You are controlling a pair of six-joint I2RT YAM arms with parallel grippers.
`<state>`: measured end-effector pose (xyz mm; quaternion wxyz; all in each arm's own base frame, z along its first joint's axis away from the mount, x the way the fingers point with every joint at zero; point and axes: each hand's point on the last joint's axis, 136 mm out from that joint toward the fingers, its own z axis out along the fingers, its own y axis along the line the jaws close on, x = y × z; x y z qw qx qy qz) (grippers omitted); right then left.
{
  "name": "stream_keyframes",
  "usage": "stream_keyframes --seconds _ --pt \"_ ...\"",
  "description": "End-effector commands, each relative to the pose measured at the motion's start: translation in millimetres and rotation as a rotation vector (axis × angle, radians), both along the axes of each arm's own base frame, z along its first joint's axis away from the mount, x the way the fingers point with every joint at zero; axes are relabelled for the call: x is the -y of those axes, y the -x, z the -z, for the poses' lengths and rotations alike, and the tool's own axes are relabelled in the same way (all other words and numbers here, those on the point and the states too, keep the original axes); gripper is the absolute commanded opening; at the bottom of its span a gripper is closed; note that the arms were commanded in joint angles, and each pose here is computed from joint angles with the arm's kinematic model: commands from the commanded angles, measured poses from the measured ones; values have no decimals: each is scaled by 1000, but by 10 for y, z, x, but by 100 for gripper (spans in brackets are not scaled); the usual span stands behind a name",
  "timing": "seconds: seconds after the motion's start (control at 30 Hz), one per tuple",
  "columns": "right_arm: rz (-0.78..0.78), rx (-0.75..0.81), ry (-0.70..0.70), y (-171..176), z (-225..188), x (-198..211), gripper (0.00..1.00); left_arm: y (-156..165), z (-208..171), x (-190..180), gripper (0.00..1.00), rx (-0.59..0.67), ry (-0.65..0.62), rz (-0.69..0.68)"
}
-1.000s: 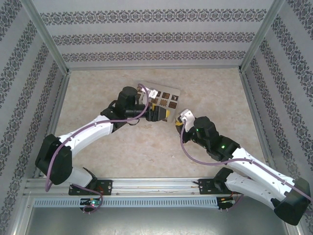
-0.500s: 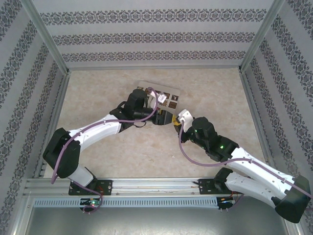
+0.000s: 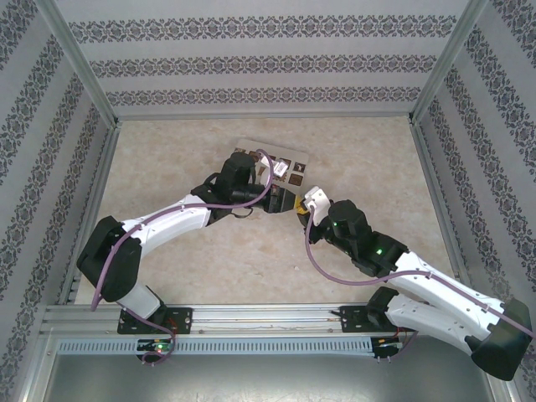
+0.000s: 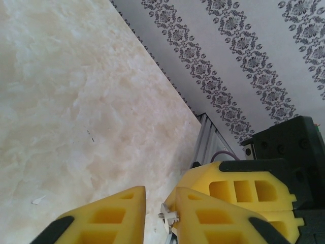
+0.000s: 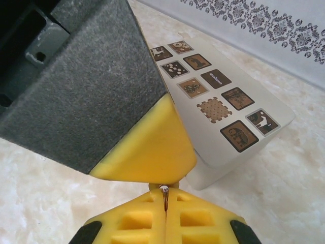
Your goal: Unlock a padlock with a key
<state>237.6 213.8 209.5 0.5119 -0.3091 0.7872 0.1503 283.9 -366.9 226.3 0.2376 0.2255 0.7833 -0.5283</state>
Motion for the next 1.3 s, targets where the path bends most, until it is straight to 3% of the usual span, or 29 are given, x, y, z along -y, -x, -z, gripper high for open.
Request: stream_keyframes --seconds 0.0,0.23,0.33,0.5,0.8,0.97,1.1,1.27 --pt "10 49 -20 -46 -191 -29 0 3 -163 109 16 45 43 24" --pt "38 44 -33 -56 -188 10 1 -4 -223 82 0 73 50 8" --pt "53 30 -72 -50 -199 43 13 -16 -283 23 0 114 46 -12" --pt "42 -39 -231 -32 -270 100 22 5 -390 -97 0 163 46 -13" --pt "-155 -243 -659 76 -583 56 46 154 -518 -226 0 219 42 44" --pt "-264 -300 -731 163 -655 -55 64 166 -553 -230 0 221 60 45" --pt "-313 -327 -750 196 -662 -115 65 158 -553 -223 0 217 68 45" --pt "-313 -332 -747 175 -633 -129 52 161 -564 -216 0 216 77 48"
